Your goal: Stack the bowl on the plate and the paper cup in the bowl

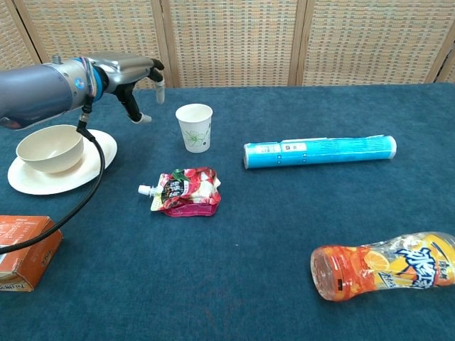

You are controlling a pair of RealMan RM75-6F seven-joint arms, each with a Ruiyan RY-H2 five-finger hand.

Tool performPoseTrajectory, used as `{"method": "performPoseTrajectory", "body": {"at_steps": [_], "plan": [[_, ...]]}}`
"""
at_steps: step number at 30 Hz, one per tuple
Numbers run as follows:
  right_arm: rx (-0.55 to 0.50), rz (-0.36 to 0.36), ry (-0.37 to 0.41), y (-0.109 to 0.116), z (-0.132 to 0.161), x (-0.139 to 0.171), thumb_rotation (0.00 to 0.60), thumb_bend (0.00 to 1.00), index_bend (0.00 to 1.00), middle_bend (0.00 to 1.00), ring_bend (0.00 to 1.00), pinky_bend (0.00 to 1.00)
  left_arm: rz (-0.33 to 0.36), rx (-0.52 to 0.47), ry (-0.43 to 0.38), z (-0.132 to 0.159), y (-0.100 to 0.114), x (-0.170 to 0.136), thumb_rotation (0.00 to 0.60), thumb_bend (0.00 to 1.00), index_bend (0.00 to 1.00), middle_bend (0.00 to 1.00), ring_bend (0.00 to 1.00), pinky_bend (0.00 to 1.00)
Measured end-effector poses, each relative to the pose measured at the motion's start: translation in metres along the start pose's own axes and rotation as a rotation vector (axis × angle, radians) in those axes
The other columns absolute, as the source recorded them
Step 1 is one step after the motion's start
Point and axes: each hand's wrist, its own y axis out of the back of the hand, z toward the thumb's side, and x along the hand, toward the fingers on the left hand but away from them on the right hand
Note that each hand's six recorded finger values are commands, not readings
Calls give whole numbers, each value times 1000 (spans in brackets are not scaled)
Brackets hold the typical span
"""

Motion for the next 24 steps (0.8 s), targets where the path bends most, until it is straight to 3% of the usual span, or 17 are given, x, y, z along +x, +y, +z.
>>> {"method": "performPoseTrajectory", "body": {"at_steps": [11,24], "plan": [[-33,11,-19,0,-9,-4,600,173,64,0,0,0,-5,34,-38,39,-5,19,600,322,401,0,0,0],[-56,15,-37,-1,-17,-7,600,173,64,0,0,0,-3,61,-59,62,-6,34,600,374,458,0,0,0]]}}
